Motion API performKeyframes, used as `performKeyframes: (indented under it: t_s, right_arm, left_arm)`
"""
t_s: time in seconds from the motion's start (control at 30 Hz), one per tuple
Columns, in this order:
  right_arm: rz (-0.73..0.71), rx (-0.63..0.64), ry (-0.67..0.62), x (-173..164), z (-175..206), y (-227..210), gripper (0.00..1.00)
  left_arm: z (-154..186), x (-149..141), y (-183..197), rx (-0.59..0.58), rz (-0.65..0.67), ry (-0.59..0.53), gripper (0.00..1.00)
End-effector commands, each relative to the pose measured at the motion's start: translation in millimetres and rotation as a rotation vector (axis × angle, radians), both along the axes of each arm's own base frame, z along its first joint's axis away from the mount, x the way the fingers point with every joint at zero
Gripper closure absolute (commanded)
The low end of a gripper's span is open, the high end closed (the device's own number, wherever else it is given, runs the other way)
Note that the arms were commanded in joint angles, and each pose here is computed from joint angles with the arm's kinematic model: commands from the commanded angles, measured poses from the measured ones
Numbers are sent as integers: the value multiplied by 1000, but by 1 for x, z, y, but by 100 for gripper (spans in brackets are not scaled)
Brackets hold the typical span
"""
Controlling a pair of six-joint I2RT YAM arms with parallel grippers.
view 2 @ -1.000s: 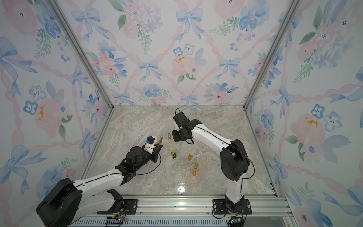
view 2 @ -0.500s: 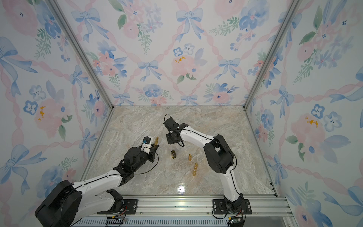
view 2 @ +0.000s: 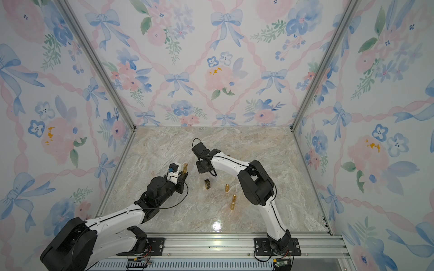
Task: Open the lipstick cap
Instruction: Place the cover at the center of the board.
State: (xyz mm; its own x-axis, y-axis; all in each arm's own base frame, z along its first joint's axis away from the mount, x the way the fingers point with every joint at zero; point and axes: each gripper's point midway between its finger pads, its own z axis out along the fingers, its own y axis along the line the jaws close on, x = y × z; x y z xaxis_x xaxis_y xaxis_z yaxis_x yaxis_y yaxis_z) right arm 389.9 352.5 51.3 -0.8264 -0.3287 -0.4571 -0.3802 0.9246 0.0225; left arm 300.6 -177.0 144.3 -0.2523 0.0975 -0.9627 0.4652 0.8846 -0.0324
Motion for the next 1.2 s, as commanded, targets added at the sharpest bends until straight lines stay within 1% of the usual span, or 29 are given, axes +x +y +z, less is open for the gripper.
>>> performKeyframes:
  t_s: [0.0,0.4,0.57,0.67,0.77,0.97,1.07,1.17]
  right_arm:
    - [8,-17,-4,0,-9,7,81]
    - [21,-35,13,-4,-26,10,80]
    - [25,-31,11,-5,-23,12,73]
    - [28,-19,-4,-4,-12,14,66]
    - [27,-6,-16,-3,1,15,62]
    - [2,49,-30,-7,41,5,52]
    - [3,103,-3,-16,59,-3,48]
    - [13,123,29,-30,72,-14,47]
  left_arm:
    - [7,1,4,-31,18,-18,100]
    - [5,1,4,-30,20,-13,100]
    - [6,1,4,-33,17,-15,100]
    - [7,1,3,-36,14,-16,100]
    - [7,1,3,-36,14,-17,100]
    - [9,0,0,-42,-4,-19,100]
    - [9,-1,-4,-39,-31,-15,100]
    - [9,-2,-11,-39,-66,-12,100]
